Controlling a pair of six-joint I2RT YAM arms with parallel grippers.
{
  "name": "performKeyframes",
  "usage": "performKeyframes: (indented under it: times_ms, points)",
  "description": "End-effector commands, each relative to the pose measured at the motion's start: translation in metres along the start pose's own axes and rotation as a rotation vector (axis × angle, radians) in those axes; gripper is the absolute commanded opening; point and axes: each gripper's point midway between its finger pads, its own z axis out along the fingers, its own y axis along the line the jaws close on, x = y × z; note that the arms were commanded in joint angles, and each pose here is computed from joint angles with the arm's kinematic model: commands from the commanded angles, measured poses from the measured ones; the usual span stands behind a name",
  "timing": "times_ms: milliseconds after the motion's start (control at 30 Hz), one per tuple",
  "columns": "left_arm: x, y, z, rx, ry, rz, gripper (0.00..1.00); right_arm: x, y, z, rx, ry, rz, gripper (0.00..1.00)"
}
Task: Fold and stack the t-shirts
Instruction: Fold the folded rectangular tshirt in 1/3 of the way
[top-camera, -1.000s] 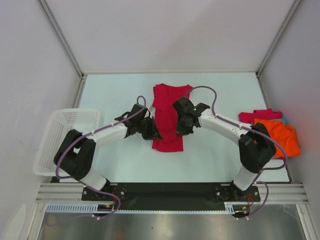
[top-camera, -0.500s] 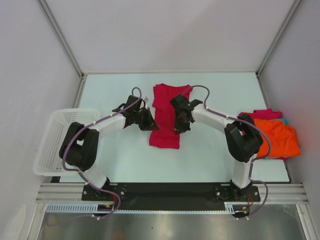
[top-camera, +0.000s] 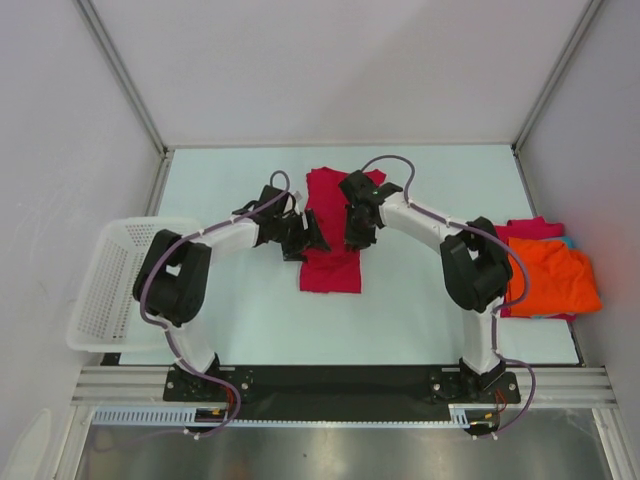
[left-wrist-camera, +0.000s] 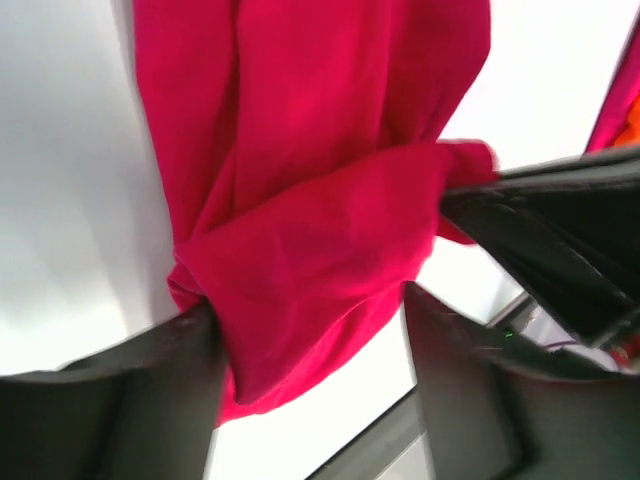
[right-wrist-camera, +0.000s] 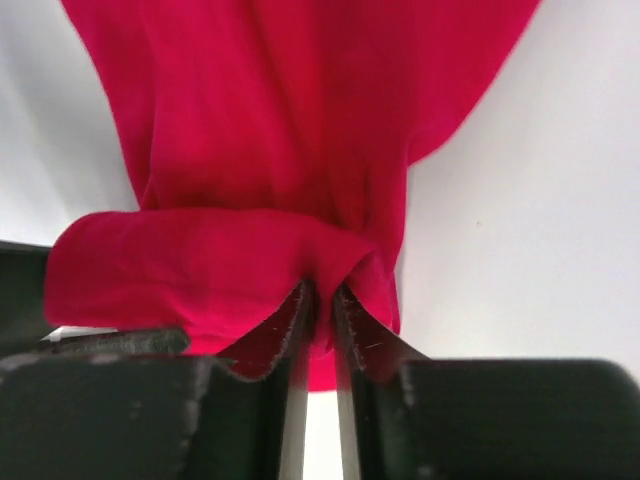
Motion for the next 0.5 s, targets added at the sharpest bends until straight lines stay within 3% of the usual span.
performKeyframes:
  times_ms: [0,33,133,467]
  points:
    - [-0.015,-0.013,-0.005,0.028,-0.022,0.028,0.80,-0.001,0.008,0.009,-0.031,0.041,-0.038,0.31]
    - [-0.016,-0.014,-0.007,0.028,-0.026,0.032,0.86,-0.002,0.008,0.010,-0.033,0.039,-0.038,0.33]
    - [-0.017,-0.013,-0.011,0.011,-0.035,0.038,0.89,-0.004,0.009,0.009,-0.039,0.030,-0.046,0.35]
    - [-0.013,-0.010,-0.036,-0.018,-0.098,0.046,0.91,-0.025,0.008,-0.030,-0.018,-0.130,-0.057,0.35]
